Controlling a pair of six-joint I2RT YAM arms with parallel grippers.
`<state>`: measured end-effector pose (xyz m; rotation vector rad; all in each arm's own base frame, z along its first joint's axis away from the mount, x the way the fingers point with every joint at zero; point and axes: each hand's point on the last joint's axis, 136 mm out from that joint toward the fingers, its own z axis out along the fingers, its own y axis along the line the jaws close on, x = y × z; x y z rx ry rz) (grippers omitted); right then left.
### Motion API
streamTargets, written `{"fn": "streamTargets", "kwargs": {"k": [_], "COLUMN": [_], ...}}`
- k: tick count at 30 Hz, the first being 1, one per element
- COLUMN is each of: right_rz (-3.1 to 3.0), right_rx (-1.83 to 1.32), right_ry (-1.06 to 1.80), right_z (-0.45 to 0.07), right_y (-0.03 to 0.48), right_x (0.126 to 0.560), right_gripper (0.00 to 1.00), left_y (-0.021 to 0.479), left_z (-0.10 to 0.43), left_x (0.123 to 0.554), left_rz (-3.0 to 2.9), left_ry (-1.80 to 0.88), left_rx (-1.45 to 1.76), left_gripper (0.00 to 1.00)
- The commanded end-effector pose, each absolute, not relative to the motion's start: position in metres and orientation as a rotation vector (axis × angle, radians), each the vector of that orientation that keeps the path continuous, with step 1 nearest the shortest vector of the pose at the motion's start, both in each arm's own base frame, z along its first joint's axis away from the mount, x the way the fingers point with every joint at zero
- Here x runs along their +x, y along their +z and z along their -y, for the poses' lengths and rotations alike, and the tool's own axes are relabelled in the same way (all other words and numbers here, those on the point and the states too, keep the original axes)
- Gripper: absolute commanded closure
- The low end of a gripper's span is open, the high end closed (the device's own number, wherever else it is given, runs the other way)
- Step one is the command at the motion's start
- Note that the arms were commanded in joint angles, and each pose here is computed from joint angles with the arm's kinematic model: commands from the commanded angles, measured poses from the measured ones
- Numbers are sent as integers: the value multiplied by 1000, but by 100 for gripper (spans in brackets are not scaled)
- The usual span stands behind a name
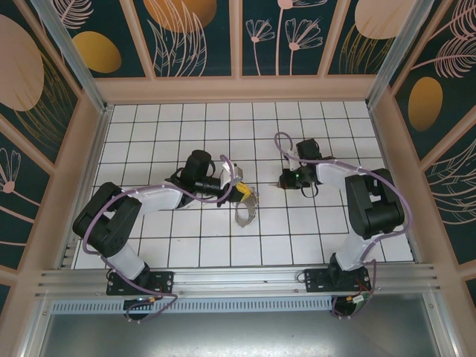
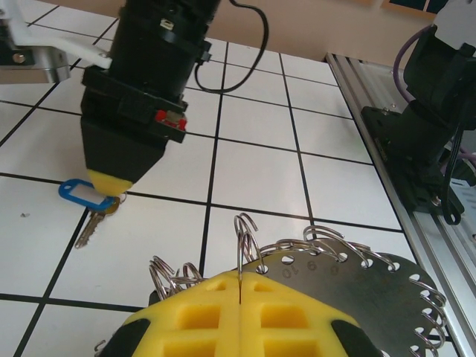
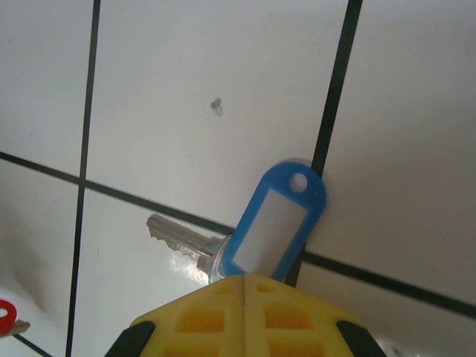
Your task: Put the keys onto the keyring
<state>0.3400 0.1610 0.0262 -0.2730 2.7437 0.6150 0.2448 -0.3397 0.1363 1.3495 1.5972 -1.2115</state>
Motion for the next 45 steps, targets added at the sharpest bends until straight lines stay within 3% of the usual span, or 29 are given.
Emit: {"fn": "streamTargets", "kwargs": {"k": [1,20,25,34,39,45], "right_rz": [-2812,-2826,-2842,-2813,-2855,-2850], "right_rx": [-245,-260,-275,-265,-329,-343], "right_ry": [630,685,648,636,387,351], "right_z": [-162,-169,-168,-171,-160,-165], "right_y": [19,20,17,23,23,27], "right_x": [342,333,331,338,341,345], "right_gripper": [100,86,86,98,97,92], "left_y": [154,153,153,151,151,151], "left_z": [341,341,341,341,341,341], "left_x": [241,242,242,242,242,242], "left_rz": [-1526,-1531,-1530,-1540,-1543,-1543], "left_ry": [-1212,-1212,-1213,-1215,-1211,-1207], "left_rx": [1373,1373,1373,1373,1371,1370], "left_gripper": [100,100,100,100,100,100]}}
